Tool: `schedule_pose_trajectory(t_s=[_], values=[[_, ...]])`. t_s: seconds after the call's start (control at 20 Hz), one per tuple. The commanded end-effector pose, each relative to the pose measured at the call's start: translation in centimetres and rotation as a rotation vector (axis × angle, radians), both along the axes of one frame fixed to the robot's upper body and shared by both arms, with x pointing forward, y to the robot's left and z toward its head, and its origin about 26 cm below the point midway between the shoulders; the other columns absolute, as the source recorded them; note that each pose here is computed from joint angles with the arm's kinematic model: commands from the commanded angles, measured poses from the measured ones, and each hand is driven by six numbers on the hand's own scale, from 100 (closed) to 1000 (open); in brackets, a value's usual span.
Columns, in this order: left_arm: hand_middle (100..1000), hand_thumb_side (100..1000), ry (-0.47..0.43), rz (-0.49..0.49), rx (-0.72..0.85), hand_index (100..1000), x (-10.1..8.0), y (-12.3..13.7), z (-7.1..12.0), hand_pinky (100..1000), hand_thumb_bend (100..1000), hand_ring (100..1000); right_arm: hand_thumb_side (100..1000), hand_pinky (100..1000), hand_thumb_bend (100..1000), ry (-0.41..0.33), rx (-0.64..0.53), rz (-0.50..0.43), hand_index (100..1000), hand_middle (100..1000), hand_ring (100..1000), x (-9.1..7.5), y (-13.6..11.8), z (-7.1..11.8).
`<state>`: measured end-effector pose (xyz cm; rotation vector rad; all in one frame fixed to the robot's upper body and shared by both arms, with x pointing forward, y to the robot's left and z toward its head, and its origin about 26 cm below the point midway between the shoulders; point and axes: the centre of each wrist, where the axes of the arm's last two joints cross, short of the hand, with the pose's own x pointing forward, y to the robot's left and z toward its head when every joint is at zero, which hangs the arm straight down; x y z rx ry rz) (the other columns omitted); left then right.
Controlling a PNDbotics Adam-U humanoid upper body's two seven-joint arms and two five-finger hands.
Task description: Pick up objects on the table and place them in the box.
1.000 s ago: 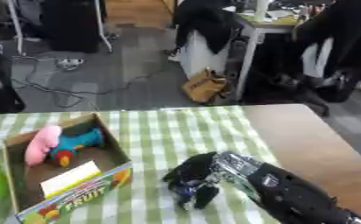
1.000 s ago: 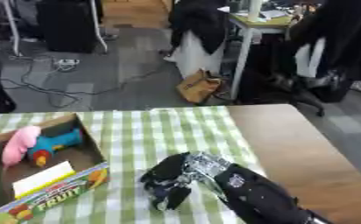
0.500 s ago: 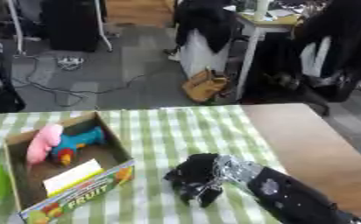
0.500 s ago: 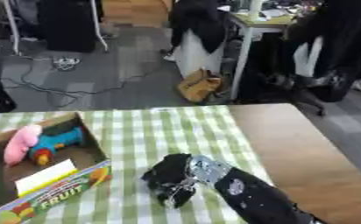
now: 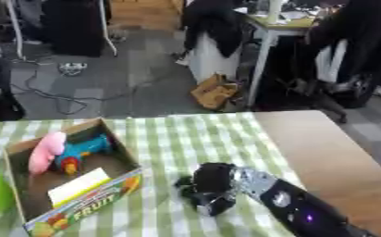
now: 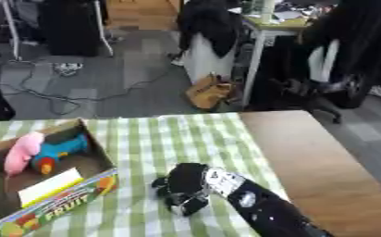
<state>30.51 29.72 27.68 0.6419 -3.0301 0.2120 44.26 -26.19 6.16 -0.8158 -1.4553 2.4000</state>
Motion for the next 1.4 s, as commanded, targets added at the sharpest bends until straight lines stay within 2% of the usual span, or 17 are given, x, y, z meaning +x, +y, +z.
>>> schedule_pose_trajectory(t_s=[0.05,0.1,0.15,0.2,0.25,0.3,0.35,0.4,0.55,0.6,0.65,0.9,1.1,1.4], values=[[875,1000,-0.044,0.001,0.011,879,-0.3,0.0,1.1,884,200,914,790,100,100,0.013,0.092,0.041,513,188,100,-0.2,-2.1,-1.4],[875,1000,-0.045,0.001,0.010,879,-0.3,0.0,1.1,886,200,913,851,100,100,0.008,0.148,0.063,480,147,100,-0.3,-2.5,-1.7],[875,1000,-0.047,0.001,0.009,879,-0.3,0.0,1.1,886,200,913,851,100,100,0.003,0.207,0.085,480,147,100,-0.4,-3.0,-2.0],[875,1000,-0.048,0.001,0.008,880,-0.3,0.0,1.2,887,197,913,917,100,100,-0.003,0.267,0.099,452,112,100,-0.5,-3.5,-2.4],[875,1000,-0.049,0.002,0.007,880,-0.3,0.0,1.2,887,197,913,922,100,100,-0.009,0.315,0.107,450,107,100,-0.7,-4.0,-2.8],[875,1000,-0.050,0.001,0.005,880,-0.3,0.0,1.2,890,197,913,1000,100,100,-0.015,0.364,0.111,415,100,100,-0.8,-4.2,-3.2],[875,1000,-0.050,0.001,0.004,880,-0.3,0.0,1.2,890,197,913,1000,100,100,-0.022,0.412,0.111,415,100,100,-0.9,-4.4,-3.6],[875,1000,-0.050,0.000,0.004,881,-0.3,0.0,1.2,890,196,913,1000,100,100,-0.030,0.455,0.112,358,100,100,-1.0,-4.5,-3.9],[874,1000,-0.051,0.000,0.003,881,-0.3,0.0,1.2,891,196,913,1000,100,100,-0.048,0.562,0.104,308,100,100,-1.1,-4.6,-4.7],[874,1000,-0.051,0.000,0.003,882,-0.3,0.0,1.2,891,198,912,1000,100,100,-0.049,0.585,0.098,245,100,100,-1.2,-4.7,-4.8],[874,1000,-0.051,-0.001,0.003,882,-0.3,0.0,1.2,891,200,912,1000,100,100,-0.050,0.606,0.088,223,100,100,-1.2,-4.8,-5.0],[873,1000,-0.050,0.000,0.002,883,-0.3,0.0,1.2,890,198,911,992,100,100,-0.029,0.624,0.047,174,100,100,-1.4,-5.4,-5.7],[873,1000,-0.050,-0.001,0.002,883,-0.3,0.0,1.2,891,197,912,935,100,100,0.051,0.595,0.015,171,100,100,-1.4,-5.9,-6.1],[873,1000,-0.044,0.001,0.006,883,-0.3,0.1,1.1,891,197,911,920,100,100,0.115,0.514,0.003,171,100,100,-0.2,-5.2,-4.4]])
